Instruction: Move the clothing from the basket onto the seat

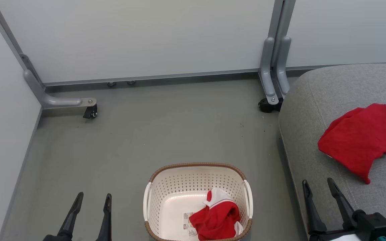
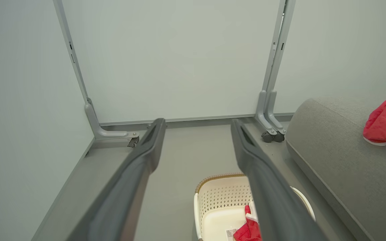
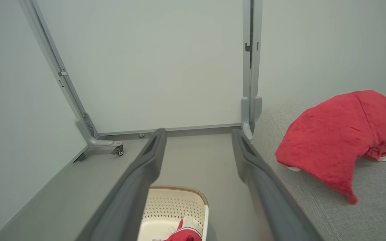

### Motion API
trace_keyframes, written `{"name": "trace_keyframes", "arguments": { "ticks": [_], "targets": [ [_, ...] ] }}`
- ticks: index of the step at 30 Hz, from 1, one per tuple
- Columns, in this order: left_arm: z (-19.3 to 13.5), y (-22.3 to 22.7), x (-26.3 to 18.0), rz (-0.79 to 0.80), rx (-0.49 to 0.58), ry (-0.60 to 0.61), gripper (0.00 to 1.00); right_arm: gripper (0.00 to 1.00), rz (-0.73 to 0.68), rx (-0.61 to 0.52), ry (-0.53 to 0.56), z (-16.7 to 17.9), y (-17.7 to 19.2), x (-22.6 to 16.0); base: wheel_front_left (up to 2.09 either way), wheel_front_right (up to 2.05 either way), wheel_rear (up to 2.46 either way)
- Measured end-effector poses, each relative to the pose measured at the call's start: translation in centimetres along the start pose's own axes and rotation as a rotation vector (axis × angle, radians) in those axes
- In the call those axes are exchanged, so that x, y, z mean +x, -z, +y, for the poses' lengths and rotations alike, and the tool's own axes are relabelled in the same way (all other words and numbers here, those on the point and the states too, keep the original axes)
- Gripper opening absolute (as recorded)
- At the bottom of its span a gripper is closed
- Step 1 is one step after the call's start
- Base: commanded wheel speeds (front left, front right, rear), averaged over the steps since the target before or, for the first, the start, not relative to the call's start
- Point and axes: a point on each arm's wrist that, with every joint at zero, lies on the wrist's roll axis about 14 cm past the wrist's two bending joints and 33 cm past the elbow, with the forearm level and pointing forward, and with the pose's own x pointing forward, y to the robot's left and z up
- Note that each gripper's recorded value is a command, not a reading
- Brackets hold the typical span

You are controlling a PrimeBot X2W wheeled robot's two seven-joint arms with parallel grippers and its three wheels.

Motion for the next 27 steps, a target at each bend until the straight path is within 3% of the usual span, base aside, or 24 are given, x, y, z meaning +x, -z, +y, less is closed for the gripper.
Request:
{"name": "trace_keyframes", "arguments": {
  "ticks": [11,17,27],
  "targets": [
    [-2.6,1.3,2.7,0.050,0.007,0.137,1.00,1.00,-0.014,0.000,0.075,-2.7,-0.4,1.1,0.00,0.00,0.00],
    [-4.4,2.3,7.4,0.089,0.045,0.298,1.00,1.00,-0.069,-0.004,0.098,-4.1,-1.6,4.7,0.00,0.00,0.00],
    [-8.4,7.3,13.4,0.210,0.105,0.574,1.00,1.00,-0.032,0.003,0.197,-8.1,0.7,7.1,0.00,0.00,0.00]
  ]
}}
